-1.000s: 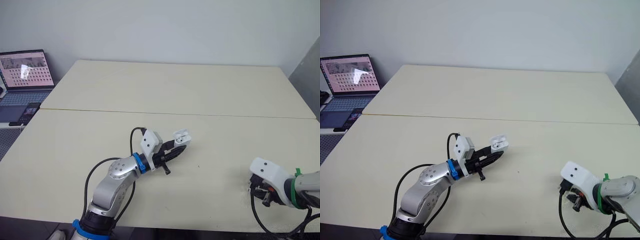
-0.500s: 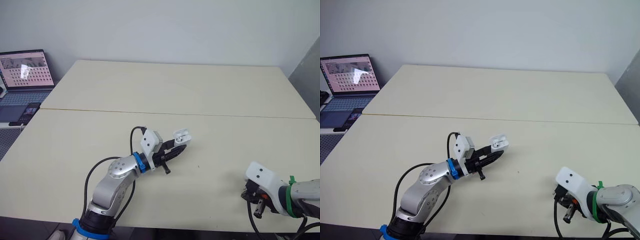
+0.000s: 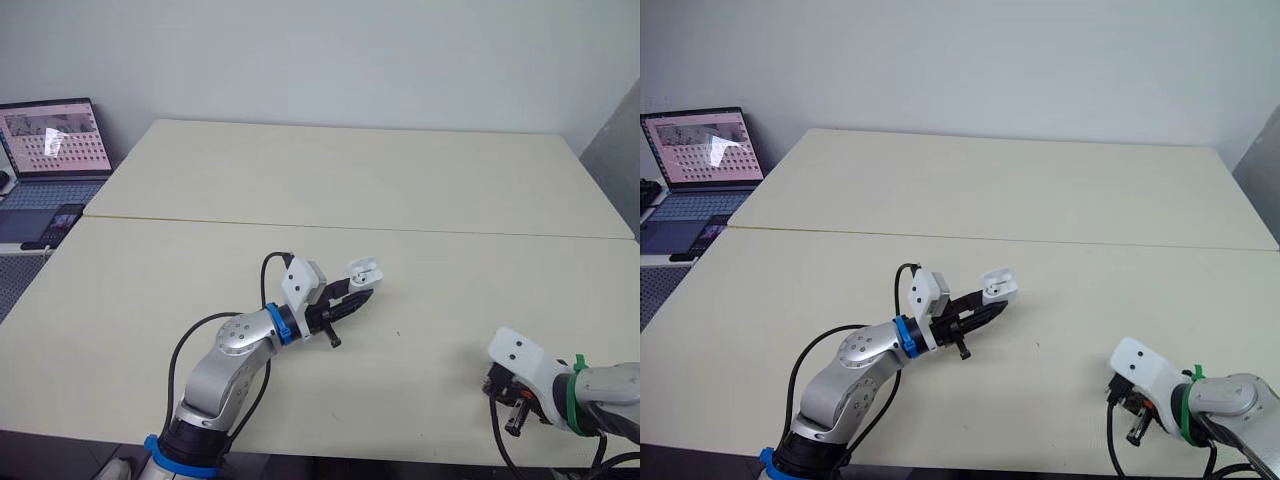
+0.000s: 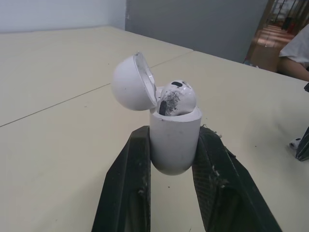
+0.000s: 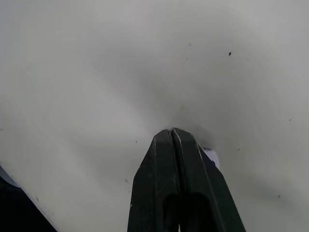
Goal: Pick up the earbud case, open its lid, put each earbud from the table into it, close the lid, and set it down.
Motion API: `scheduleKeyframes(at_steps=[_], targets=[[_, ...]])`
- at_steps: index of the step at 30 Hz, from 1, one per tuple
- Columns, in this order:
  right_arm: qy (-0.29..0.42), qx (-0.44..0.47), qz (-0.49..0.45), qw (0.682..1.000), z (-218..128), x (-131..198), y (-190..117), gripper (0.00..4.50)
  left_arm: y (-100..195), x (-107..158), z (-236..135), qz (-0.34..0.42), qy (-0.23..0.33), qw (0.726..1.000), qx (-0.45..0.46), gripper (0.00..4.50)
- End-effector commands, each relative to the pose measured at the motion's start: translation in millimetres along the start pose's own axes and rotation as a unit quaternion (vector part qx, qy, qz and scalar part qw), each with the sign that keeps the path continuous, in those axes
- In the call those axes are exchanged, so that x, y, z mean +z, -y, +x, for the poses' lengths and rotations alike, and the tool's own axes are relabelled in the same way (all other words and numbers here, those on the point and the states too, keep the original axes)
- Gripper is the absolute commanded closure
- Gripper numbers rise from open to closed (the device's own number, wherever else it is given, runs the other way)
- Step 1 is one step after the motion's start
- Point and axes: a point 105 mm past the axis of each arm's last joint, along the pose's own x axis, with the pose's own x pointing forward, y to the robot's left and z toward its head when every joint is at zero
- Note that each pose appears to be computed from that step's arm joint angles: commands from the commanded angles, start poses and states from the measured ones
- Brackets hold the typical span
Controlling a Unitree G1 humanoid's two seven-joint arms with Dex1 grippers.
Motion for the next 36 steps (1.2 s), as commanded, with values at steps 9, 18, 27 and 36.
scheduleKeyframes(at_steps=[9, 18, 27, 36], targets=[[0.086, 0.032, 0.02, 0.996, -23.8, 31.3, -2.3, 4.47, 6.6, 15.3, 2.4, 0.015, 0.022, 1.0, -0.014, 3.7], [0.01, -0.037, 0.041, 0.998, -32.4, -1.2, 28.6, 4.47, 6.5, 15.2, 2.7, 0.016, 0.021, 1.0, -0.014, 3.7], [-0.011, -0.031, 0.041, 0.999, -21.3, -16.1, 26.5, 4.47, 5.8, 16.1, 2.3, 0.018, 0.02, 1.0, -0.011, 3.7], [0.007, -0.032, 0.037, 0.999, -9.9, -10.4, 29.7, 4.47, 5.1, 16.4, 1.2, 0.021, 0.018, 1.0, -0.01, 3.7]])
